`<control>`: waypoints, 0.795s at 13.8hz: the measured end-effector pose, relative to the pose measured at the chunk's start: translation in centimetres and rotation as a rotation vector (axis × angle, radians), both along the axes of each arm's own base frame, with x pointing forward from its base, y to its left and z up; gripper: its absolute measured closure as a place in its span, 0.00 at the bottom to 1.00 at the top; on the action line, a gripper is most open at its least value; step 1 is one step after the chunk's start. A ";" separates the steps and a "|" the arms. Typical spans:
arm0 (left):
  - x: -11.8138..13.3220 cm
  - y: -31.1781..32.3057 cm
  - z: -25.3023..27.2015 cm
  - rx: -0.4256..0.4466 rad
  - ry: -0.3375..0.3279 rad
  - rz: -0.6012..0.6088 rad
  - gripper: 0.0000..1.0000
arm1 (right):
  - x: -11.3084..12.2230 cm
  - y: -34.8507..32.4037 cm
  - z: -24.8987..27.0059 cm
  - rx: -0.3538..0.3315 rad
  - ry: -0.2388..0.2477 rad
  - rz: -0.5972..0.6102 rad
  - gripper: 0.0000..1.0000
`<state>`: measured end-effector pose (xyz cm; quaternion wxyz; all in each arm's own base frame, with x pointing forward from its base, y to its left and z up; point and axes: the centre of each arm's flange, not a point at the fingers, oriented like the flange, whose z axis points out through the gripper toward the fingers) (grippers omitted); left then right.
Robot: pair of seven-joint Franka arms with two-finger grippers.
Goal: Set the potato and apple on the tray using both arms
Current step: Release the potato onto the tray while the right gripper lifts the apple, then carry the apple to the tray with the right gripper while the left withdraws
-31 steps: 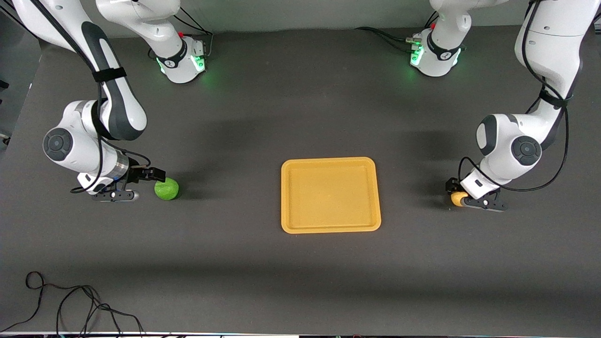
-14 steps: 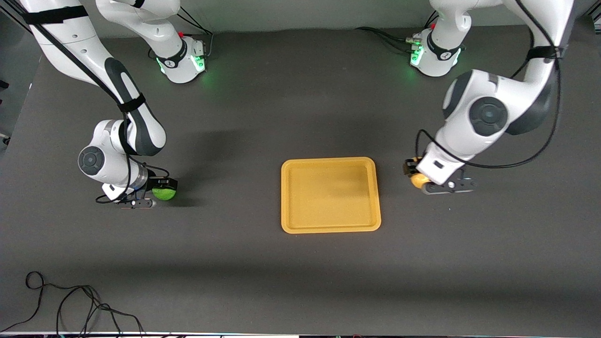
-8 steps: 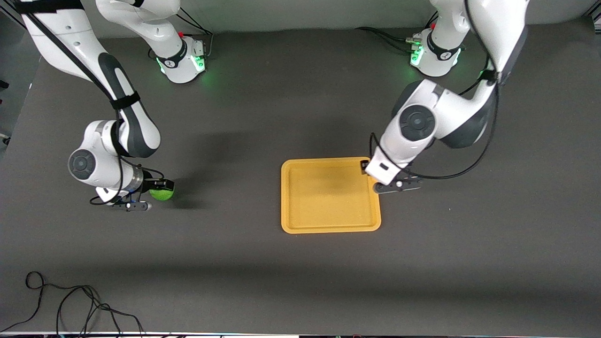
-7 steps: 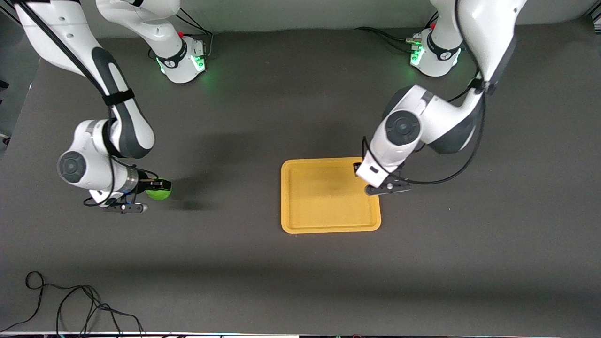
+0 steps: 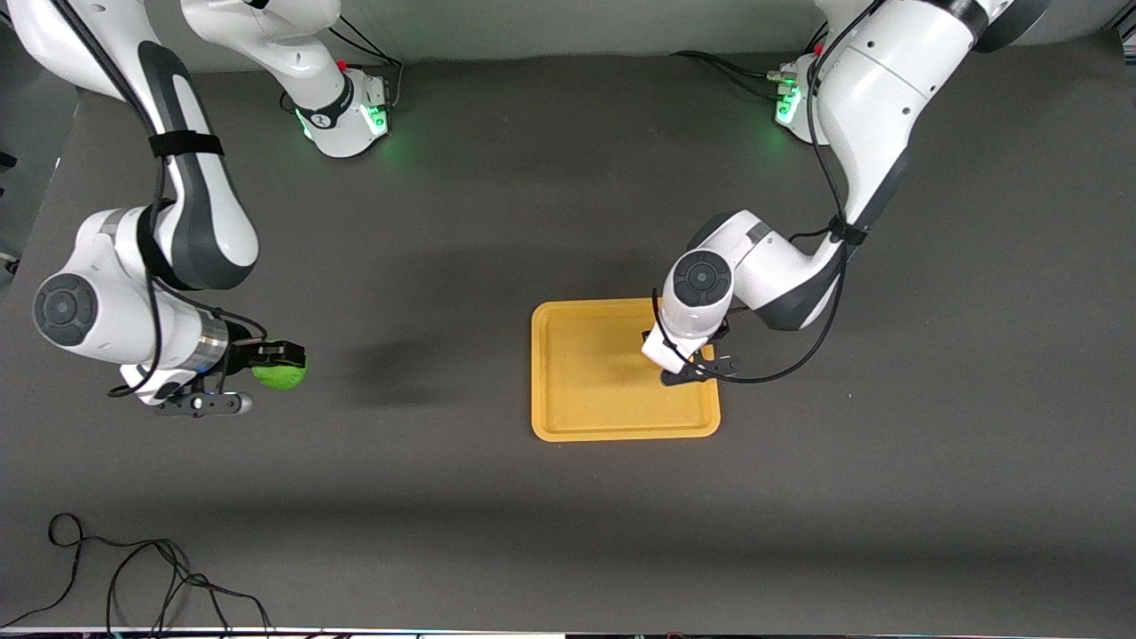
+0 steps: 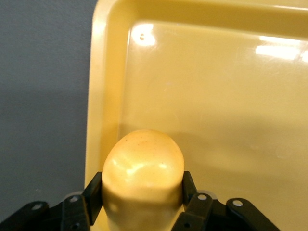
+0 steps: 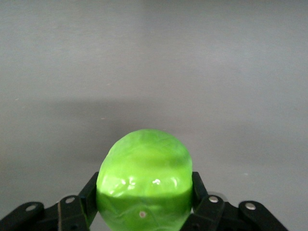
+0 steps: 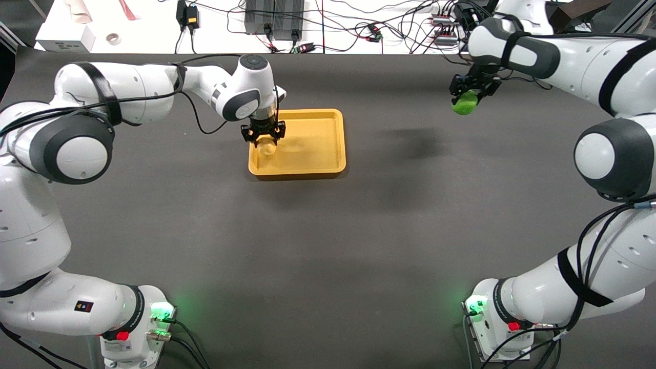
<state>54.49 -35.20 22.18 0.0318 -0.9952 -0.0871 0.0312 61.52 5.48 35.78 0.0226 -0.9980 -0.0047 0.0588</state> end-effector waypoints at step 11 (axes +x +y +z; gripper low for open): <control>0.5 0.1 -0.4 0.008 -0.014 -0.008 0.00 | -0.5 14.9 3.3 -0.012 -0.056 -0.082 0.24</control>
